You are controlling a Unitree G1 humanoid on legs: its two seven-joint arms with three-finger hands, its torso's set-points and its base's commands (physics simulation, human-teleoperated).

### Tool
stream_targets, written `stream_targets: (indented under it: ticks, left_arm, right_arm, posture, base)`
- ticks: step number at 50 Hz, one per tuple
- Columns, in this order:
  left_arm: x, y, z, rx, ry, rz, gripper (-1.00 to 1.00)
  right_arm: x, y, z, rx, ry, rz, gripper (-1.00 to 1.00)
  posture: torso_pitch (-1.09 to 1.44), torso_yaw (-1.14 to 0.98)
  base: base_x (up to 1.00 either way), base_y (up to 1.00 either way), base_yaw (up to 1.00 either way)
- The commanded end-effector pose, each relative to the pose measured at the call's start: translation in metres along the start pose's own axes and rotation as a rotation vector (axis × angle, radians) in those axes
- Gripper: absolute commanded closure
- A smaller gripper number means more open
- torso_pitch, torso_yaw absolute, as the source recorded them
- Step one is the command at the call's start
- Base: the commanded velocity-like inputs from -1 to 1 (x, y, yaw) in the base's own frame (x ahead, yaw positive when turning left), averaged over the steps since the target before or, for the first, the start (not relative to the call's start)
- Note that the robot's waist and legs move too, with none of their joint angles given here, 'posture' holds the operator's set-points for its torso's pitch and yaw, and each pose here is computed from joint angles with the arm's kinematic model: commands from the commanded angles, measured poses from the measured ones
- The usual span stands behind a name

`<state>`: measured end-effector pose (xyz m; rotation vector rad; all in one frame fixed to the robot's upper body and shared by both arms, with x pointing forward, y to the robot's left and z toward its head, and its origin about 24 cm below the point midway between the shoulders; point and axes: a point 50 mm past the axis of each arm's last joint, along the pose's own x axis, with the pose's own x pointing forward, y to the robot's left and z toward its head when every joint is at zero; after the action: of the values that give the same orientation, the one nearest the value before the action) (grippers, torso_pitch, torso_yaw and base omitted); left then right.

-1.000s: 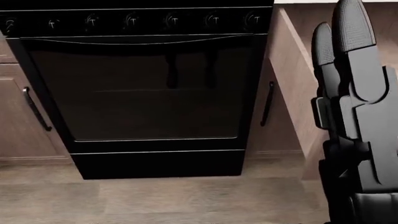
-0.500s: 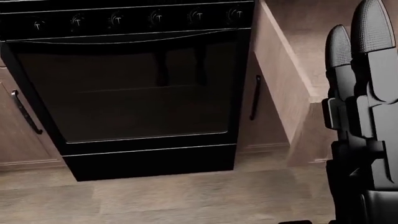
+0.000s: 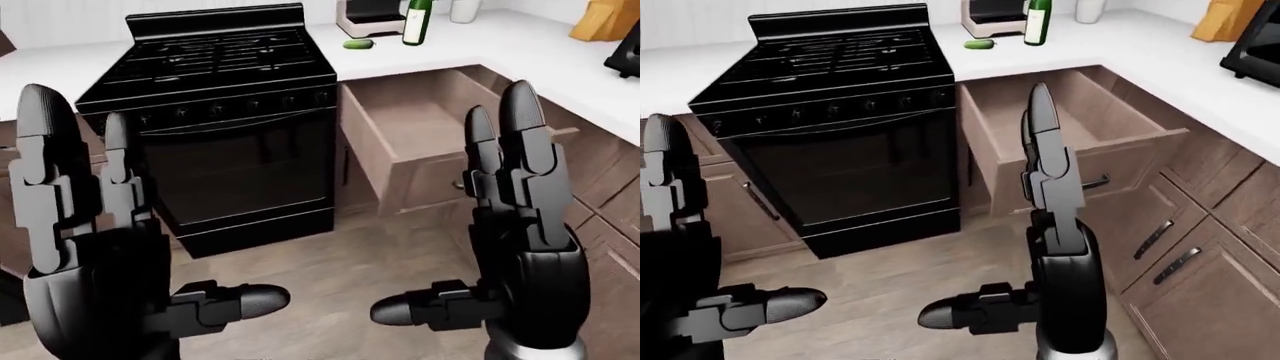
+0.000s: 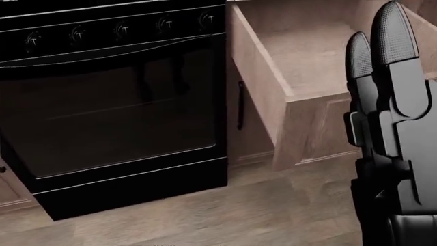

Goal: Close the right drawer.

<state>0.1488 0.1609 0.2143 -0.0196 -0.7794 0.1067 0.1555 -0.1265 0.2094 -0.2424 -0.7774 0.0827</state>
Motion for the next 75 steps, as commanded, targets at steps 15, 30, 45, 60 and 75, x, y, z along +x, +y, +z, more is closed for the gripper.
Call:
stream_targets:
  ticks: [15, 30, 45, 60, 75]
  left_arm:
    - [-0.0004, -0.0019, 0.0097, -0.002, -0.059, -0.008, -1.00]
    - [-0.0012, -0.0022, 0.0099, 0.000, -0.061, -0.010, -1.00]
    - [-0.0015, -0.0046, 0.0091, 0.002, -0.055, -0.016, -1.00]
    - [-0.0024, -0.0036, 0.0090, 0.001, -0.053, -0.012, -1.00]
    - [-0.0020, -0.0032, 0.0090, 0.002, -0.053, -0.010, -1.00]
  right_arm:
    - [-0.0001, 0.0001, 0.0080, 0.005, -0.058, -0.006, -1.00]
    - [-0.0008, 0.0008, 0.0101, -0.002, -0.064, 0.002, -1.00]
    - [-0.0010, 0.0008, 0.0097, -0.001, -0.066, 0.007, -1.00]
    - [-0.0016, 0.0011, 0.0085, -0.002, -0.065, 0.011, -1.00]
    - [-0.0011, -0.0003, 0.0094, -0.004, -0.068, 0.003, -1.00]
  posture:
    - [0.00, 0.00]
    - [0.00, 0.00]
    - [0.00, 0.00]
    - [0.00, 0.00]
    - [0.00, 0.00]
  base:
    - [-0.01, 0.00, -0.39]
    - [0.00, 0.00, -0.40]
    - [0.00, 0.00, -0.39]
    - [0.00, 0.00, -0.40]
    - [0.00, 0.00, -0.40]
